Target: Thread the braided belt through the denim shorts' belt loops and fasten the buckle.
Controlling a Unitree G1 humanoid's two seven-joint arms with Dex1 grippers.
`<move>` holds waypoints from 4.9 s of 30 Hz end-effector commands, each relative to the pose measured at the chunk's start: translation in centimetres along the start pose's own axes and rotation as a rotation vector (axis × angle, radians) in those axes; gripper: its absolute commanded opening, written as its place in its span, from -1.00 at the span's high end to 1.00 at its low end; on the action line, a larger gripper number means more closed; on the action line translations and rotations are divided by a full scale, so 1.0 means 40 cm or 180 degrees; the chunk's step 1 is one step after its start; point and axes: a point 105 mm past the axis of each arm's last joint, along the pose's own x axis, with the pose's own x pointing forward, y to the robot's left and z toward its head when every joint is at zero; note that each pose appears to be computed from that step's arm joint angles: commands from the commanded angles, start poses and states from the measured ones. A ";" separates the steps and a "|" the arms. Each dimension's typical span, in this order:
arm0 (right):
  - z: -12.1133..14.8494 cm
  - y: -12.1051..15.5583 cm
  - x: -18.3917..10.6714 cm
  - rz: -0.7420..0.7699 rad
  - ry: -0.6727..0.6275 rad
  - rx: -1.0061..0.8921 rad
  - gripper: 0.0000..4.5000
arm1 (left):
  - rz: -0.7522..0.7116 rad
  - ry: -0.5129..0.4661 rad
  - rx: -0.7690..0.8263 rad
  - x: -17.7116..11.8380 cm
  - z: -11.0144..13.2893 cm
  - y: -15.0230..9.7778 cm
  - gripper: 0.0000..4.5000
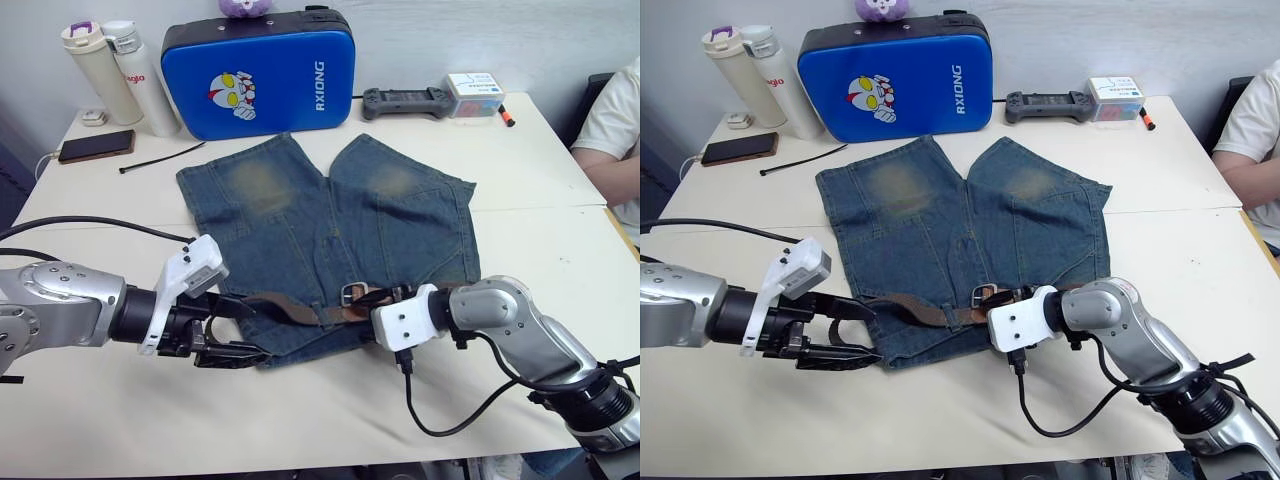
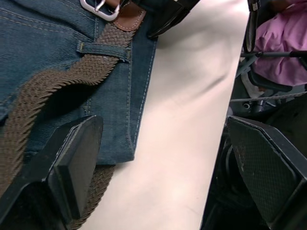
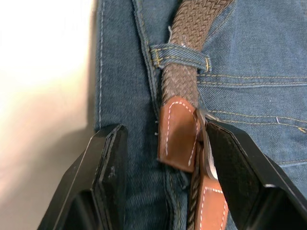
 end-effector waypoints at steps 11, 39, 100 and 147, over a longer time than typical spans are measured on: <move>0.057 -0.048 -0.056 -0.0063 -0.0109 -0.0231 0.98 | -0.0047 0.0078 0.0167 0.005 -0.002 -0.004 -1.00; -0.050 -0.262 -0.280 0.0217 0.0965 -0.1634 0.98 | -0.0128 0.0087 0.0398 0.061 0.006 0.039 -1.00; 0.023 -0.192 -0.250 -0.0676 0.0074 0.1121 -0.99 | 0.0900 -0.1300 0.0596 0.232 0.286 0.182 1.00; -0.044 -0.124 -0.081 -0.1323 -0.0149 0.2079 0.98 | 0.1033 -0.0077 0.1075 0.197 0.091 0.201 1.00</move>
